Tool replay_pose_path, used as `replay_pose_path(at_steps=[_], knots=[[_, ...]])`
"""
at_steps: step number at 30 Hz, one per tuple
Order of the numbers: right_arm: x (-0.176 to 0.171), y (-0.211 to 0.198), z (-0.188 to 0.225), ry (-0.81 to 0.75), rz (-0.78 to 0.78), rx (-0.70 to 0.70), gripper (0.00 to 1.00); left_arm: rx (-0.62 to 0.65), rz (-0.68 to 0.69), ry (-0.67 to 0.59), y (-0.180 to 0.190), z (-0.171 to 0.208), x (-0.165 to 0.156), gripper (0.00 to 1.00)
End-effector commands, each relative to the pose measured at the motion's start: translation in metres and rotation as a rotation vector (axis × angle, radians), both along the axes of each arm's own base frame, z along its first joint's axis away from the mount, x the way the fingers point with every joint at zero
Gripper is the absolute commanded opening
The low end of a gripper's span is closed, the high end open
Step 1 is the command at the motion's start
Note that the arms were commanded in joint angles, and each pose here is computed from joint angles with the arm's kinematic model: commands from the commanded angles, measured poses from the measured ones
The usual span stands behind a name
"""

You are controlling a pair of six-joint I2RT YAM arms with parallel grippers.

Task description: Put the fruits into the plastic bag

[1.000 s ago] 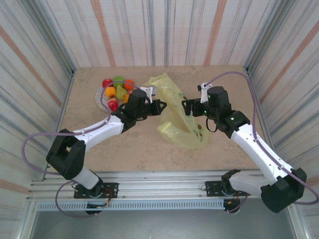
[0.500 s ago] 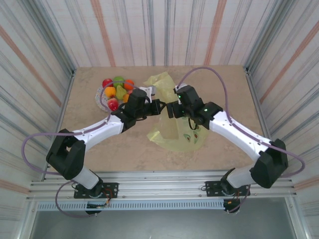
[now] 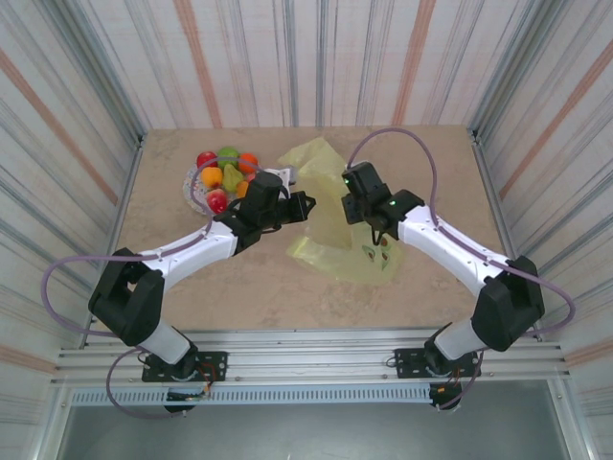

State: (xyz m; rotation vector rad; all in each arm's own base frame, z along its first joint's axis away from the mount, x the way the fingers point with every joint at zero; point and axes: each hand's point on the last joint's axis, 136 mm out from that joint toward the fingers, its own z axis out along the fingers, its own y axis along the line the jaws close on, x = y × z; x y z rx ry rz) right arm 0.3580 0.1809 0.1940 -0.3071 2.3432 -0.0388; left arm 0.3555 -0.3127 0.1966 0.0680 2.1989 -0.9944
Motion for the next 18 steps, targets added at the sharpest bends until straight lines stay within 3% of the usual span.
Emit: replay_pose_path(at_steps=[1, 4, 11, 18], knots=[[-0.001, -0.011, 0.025, -0.023, -0.005, 0.023, 0.14, -0.004, 0.021, -0.033, 0.008, 0.013, -0.003, 0.00], [0.003, -0.021, 0.040, -0.049, -0.021, 0.031, 0.01, 0.003, 0.018, -0.020, 0.008, 0.006, -0.003, 0.00], [0.007, -0.030, 0.079, -0.109, -0.027, 0.082, 0.00, 0.066, 0.054, 0.039, 0.014, -0.027, 0.007, 0.00], [0.016, -0.038, 0.091, -0.124, -0.057, 0.127, 0.00, 0.132, 0.115, 0.116, 0.024, -0.076, 0.017, 0.00]])
